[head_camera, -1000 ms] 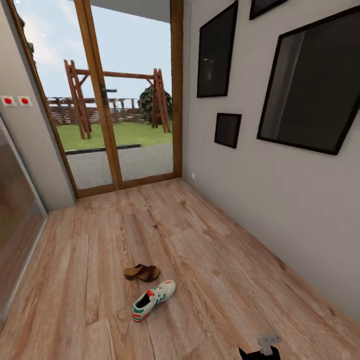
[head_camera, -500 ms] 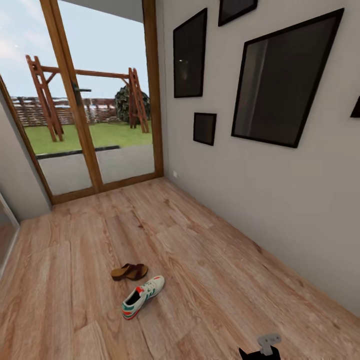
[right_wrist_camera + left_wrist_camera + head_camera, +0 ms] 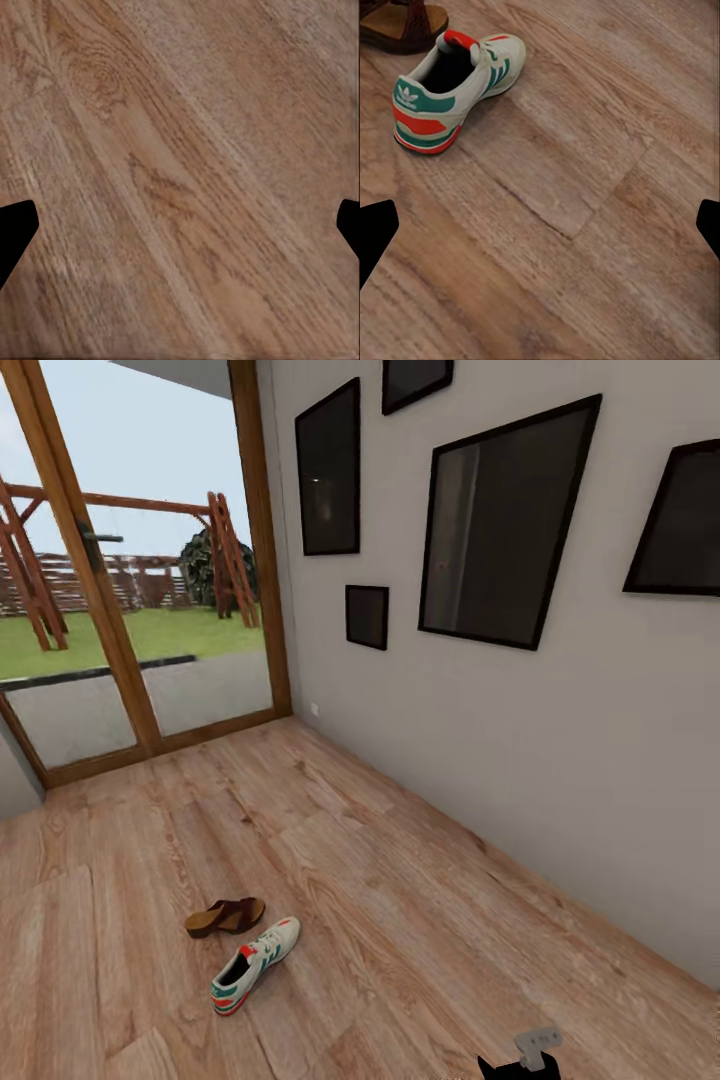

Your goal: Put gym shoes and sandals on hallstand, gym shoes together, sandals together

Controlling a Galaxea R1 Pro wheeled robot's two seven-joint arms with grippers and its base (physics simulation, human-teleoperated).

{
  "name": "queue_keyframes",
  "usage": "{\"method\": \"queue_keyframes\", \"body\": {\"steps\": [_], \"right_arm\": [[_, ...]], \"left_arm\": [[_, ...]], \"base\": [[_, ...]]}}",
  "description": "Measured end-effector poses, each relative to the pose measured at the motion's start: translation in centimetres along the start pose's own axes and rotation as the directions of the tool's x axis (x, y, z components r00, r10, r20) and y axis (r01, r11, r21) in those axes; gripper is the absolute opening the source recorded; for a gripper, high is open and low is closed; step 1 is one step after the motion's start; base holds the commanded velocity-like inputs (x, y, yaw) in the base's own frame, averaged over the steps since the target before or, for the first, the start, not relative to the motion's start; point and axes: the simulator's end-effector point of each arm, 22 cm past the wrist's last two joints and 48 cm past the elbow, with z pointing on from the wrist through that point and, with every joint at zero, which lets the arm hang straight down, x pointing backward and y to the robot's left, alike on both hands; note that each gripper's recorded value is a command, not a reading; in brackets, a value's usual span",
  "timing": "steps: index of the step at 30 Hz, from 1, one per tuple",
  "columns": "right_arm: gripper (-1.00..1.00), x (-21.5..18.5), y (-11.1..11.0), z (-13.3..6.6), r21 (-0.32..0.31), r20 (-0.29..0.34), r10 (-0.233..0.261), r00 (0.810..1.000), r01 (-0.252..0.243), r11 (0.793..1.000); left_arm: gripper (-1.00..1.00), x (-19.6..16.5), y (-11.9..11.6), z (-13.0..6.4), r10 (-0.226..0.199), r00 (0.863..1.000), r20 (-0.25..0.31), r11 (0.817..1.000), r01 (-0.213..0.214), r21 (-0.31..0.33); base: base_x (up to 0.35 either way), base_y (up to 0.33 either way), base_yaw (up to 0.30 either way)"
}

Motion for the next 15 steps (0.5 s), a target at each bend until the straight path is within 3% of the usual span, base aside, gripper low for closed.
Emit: {"method": "queue_keyframes", "body": {"steps": [6, 15], "right_arm": [[1.00, 0.02, 0.02, 0.01, 0.000, 0.000, 0.000, 1.000, 0.000, 1.000], [1.00, -0.02, 0.14, 0.03, -0.002, 0.001, 0.001, 1.000, -0.001, 1.000]], "left_arm": [[1.00, 0.02, -0.04, 0.02, 0.000, 1.000, 0.000, 1.000, 0.000, 0.001], [1.00, 0.00, -0.01, 0.00, 0.000, 1.000, 0.000, 1.000, 0.000, 0.000]], "base": [[-0.067, 0.060, -0.193], [-0.108, 0.103, -0.030]]}}
